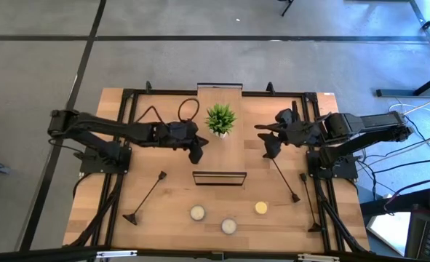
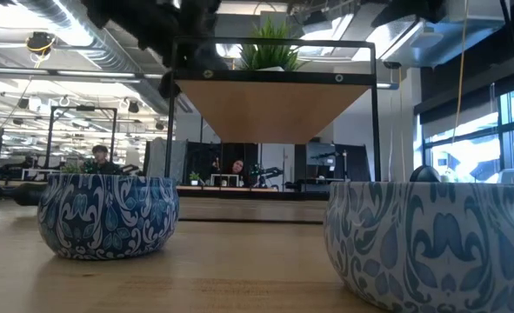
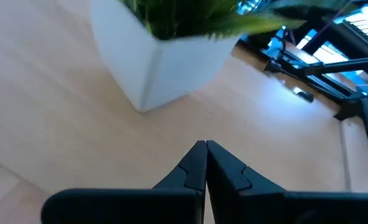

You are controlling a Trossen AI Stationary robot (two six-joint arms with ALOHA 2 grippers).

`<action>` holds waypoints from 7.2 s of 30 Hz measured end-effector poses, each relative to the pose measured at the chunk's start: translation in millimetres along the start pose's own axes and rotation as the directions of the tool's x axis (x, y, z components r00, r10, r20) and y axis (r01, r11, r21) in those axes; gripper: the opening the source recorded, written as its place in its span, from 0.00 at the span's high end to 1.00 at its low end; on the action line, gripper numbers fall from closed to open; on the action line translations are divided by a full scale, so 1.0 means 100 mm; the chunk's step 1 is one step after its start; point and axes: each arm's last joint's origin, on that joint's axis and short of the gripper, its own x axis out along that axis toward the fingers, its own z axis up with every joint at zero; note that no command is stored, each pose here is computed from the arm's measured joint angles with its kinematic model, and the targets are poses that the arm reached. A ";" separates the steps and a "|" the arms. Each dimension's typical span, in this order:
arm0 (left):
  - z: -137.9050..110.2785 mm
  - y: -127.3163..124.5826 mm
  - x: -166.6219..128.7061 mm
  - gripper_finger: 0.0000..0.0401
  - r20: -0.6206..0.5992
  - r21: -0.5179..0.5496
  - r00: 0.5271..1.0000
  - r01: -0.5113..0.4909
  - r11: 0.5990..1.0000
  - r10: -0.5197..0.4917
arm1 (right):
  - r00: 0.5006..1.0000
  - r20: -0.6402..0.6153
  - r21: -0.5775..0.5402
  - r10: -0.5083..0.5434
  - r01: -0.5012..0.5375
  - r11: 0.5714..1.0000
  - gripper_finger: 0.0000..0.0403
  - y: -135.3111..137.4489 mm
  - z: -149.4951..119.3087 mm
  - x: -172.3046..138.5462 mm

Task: Pick & Place candle stick holders
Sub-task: Put the flower vase on the shelf, then put the middle candle holder on the shelf

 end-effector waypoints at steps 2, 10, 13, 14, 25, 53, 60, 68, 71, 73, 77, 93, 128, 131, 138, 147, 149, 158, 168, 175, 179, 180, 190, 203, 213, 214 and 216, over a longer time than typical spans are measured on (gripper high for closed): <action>-0.02 -0.02 0.05 1.00 0.005 0.004 1.000 0.000 1.000 0.000 | 1.000 0.004 0.005 -0.003 0.003 1.000 0.41 -0.01 0.01 0.01; -0.02 0.00 0.11 1.00 0.042 0.008 0.998 -0.040 0.999 0.039 | 1.000 0.008 0.007 -0.007 0.007 1.000 0.41 -0.01 0.02 0.01; 0.03 0.03 0.10 1.00 0.058 0.000 0.998 -0.032 0.999 0.032 | 1.000 0.012 0.007 -0.010 0.010 1.000 0.41 -0.01 0.02 0.01; 0.04 0.04 0.10 1.00 0.059 -0.002 0.998 -0.028 1.000 0.028 | 1.000 0.012 0.007 -0.011 0.011 1.000 0.41 -0.01 0.02 0.01; 0.07 0.11 0.12 1.00 0.057 -0.013 0.997 -0.042 0.999 0.043 | 1.000 0.015 0.008 -0.013 0.012 1.000 0.41 -0.01 0.02 0.01; 0.13 0.21 0.13 1.00 0.071 -0.009 0.995 -0.063 0.998 0.064 | 0.999 0.033 0.009 -0.029 0.029 1.000 0.41 -0.02 0.03 0.01; 0.14 0.24 0.13 1.00 0.067 -0.015 0.996 -0.057 0.998 0.058 | 0.999 0.033 0.009 -0.029 0.029 1.000 0.41 -0.02 0.03 0.01; 0.16 0.10 -0.15 1.00 0.077 -0.009 0.995 -0.059 0.998 0.060 | 0.999 0.026 0.008 -0.022 0.022 1.000 0.41 -0.02 0.03 0.01; 0.21 0.09 -0.34 1.00 0.090 -0.008 0.992 -0.083 0.997 0.083 | 1.000 0.017 -0.003 -0.011 0.012 1.000 0.41 -0.01 0.02 0.01; 0.24 0.10 -0.47 1.00 0.097 -0.030 0.992 -0.076 0.997 0.078 | 1.000 0.004 -0.010 0.003 -0.003 1.000 0.41 0.00 0.02 0.01; 0.25 0.09 -0.71 1.00 0.099 -0.075 0.993 -0.049 0.996 0.057 | 0.996 -0.055 -0.019 0.069 -0.070 0.997 0.41 0.02 0.00 0.01; -0.17 -0.40 -1.15 1.00 -0.270 -0.064 0.868 0.417 0.907 -0.418 | 0.787 -0.391 0.213 0.478 -0.428 0.879 0.41 0.52 -0.36 -0.13; -1.03 -1.09 -1.47 1.00 -0.254 -0.023 0.914 0.322 0.946 -0.317 | 0.627 -0.748 0.149 -0.218 0.478 0.866 0.41 0.51 -1.22 0.13; -1.09 -1.15 -1.40 1.00 -0.255 -0.026 0.912 0.326 0.945 -0.321 | 0.617 -0.742 0.137 -0.263 0.523 0.841 0.41 0.45 -1.18 0.15; -1.14 -1.23 -1.34 1.00 -0.238 -0.044 0.912 0.332 0.942 -0.333 | 0.618 -0.729 0.144 -0.294 0.558 0.817 0.41 0.32 -1.16 0.29; -1.13 -1.24 -1.34 1.00 -0.221 -0.069 0.915 0.329 0.942 -0.336 | 0.616 -0.733 0.119 -0.290 0.535 0.836 0.41 -0.04 -1.34 0.66; -1.12 -1.25 -1.34 1.00 -0.213 -0.079 0.913 0.340 0.937 -0.349 | 0.609 -0.734 0.111 -0.302 0.545 0.831 0.41 -0.11 -1.36 0.69; -1.11 -1.26 -1.35 1.00 -0.204 -0.090 0.909 0.351 0.932 -0.363 | 0.636 -0.735 0.151 -0.236 0.492 0.857 0.41 -0.40 -1.59 0.88; -1.11 -1.27 -1.35 1.00 -0.202 -0.092 0.909 0.354 0.931 -0.365 | 0.620 -0.758 0.167 -0.204 0.487 0.857 0.41 -0.52 -1.73 0.92; -1.11 -1.27 -1.35 1.00 -0.202 -0.076 0.909 0.356 0.931 -0.364 | 0.622 -0.757 0.175 -0.201 0.490 0.854 0.41 -0.52 -1.73 0.92; -1.11 -1.26 -1.34 1.00 -0.199 -0.067 0.911 0.356 0.932 -0.362 | 0.627 -0.757 0.186 -0.186 0.479 0.858 0.41 -0.50 -1.72 0.93; -1.10 -1.26 -1.33 1.00 -0.198 -0.068 0.911 0.354 0.933 -0.361 | 0.626 -0.761 0.191 -0.172 0.470 0.862 0.41 -0.50 -1.72 0.93; -1.10 -1.26 -1.33 1.00 -0.200 -0.058 0.911 0.357 0.932 -0.361 | 0.599 -0.782 0.181 -0.172 0.482 0.857 0.47 -0.51 -1.72 0.93; -1.10 -1.26 -1.34 1.00 -0.201 -0.059 0.910 0.357 0.932 -0.362 | 0.593 -0.789 0.190 -0.159 0.482 0.855 0.48 -0.45 -1.79 1.05; -1.10 -1.26 -1.34 1.00 -0.200 -0.066 0.910 0.356 0.932 -0.362 | 0.581 -0.798 0.194 -0.161 0.500 0.844 0.56 -0.46 -1.79 1.05; -1.10 -1.26 -1.34 1.00 -0.200 -0.066 0.910 0.356 0.932 -0.362 | 0.580 -0.799 0.193 -0.161 0.500 0.844 0.57 -0.46 -1.79 1.04; -1.10 -1.26 -1.34 1.00 -0.200 -0.069 0.910 0.355 0.932 -0.362 | 0.575 -0.802 0.187 -0.162 0.499 0.846 0.61 -0.45 -1.80 1.03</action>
